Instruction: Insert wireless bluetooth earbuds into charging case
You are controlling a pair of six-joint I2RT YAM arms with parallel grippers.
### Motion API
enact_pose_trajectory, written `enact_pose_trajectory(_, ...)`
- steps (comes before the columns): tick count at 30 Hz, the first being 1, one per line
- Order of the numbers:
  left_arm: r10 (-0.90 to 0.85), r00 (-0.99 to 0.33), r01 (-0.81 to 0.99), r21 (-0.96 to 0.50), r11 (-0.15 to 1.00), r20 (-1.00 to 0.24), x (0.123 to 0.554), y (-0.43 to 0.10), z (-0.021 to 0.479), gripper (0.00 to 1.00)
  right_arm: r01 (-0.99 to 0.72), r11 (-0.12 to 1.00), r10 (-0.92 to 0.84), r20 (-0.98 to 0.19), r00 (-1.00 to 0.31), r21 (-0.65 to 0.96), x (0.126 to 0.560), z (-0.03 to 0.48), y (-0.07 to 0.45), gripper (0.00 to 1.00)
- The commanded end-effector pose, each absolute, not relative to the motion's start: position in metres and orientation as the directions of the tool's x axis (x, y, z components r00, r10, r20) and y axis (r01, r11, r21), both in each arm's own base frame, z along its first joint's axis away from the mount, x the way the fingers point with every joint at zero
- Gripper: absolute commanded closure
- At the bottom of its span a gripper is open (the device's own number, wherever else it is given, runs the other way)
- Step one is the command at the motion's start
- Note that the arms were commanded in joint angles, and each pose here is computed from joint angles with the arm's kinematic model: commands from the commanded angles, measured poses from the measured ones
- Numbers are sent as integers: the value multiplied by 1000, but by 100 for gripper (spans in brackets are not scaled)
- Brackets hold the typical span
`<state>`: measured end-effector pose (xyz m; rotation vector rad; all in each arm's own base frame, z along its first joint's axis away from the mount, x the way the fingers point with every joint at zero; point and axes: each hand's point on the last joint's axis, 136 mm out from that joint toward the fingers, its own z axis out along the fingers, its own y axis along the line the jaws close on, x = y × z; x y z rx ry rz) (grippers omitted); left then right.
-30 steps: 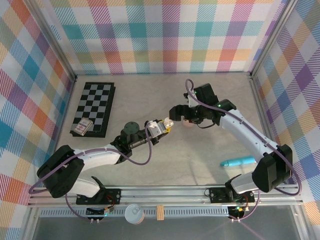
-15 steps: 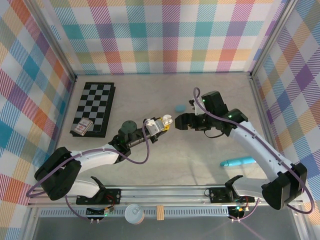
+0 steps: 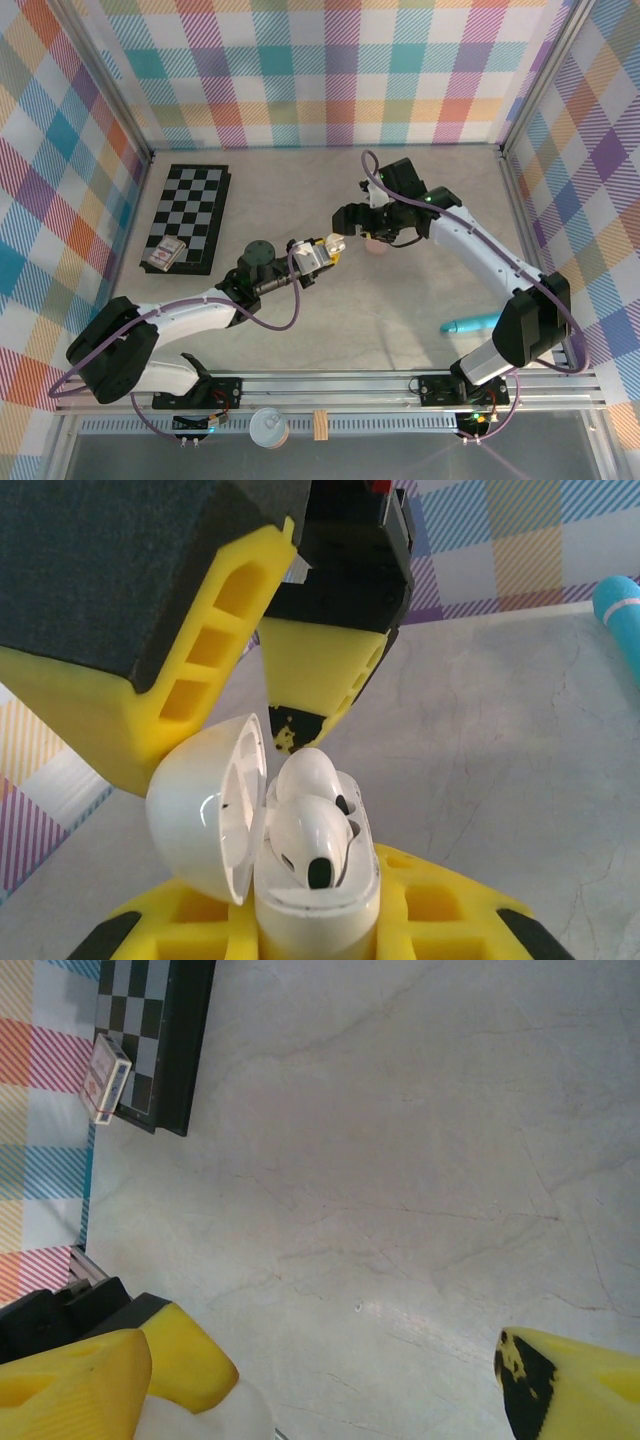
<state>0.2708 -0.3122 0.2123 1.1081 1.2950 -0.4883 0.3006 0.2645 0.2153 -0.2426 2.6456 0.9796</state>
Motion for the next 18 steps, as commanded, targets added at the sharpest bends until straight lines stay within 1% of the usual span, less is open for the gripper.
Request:
enact_pose_trajectory(1,242,313,785,394,478,-918,279,-310,239,100,-281,738,-99,-314,-944,613,278,213,265,10)
enact_pose_trajectory(7,229,288,781,366,506,-930,287,-307,239,100,-298,727,-126,-307,-943,619,258,209,258,10)
enact_pose_trajectory(9,226,284,783,362,506,-932,288,-308,239,100,-322,721,-133,-334,-933,614,258,212,257,10)
enact_pose_trajectory(11,225,284,784,361,506,-932,288,-308,239,100,-361,712,-130,-391,-911,602,261,221,257,10)
enact_pose_trajectory(12,225,284,785,361,504,-932,288,-308,238,100,-394,708,-132,-438,-889,586,264,229,256,10)
enact_pose_trajectory(14,223,283,793,359,493,-933,285,-306,238,100,-486,684,-152,-545,-825,544,266,245,255,10)
enact_pose_trajectory(15,221,282,804,356,477,-934,282,-305,238,100,-567,645,-192,-609,-770,513,262,255,257,11)
enact_pose_trajectory(16,223,273,824,347,447,-936,277,-306,237,100,-682,578,-273,-682,-679,447,252,263,260,13)
enact_pose_trajectory(17,228,266,844,340,415,-937,273,-306,236,100,-756,542,-334,-731,-595,367,245,265,259,13)
enact_pose_trajectory(18,238,258,862,334,380,-936,268,-307,235,100,-799,547,-385,-772,-505,250,246,266,253,12)
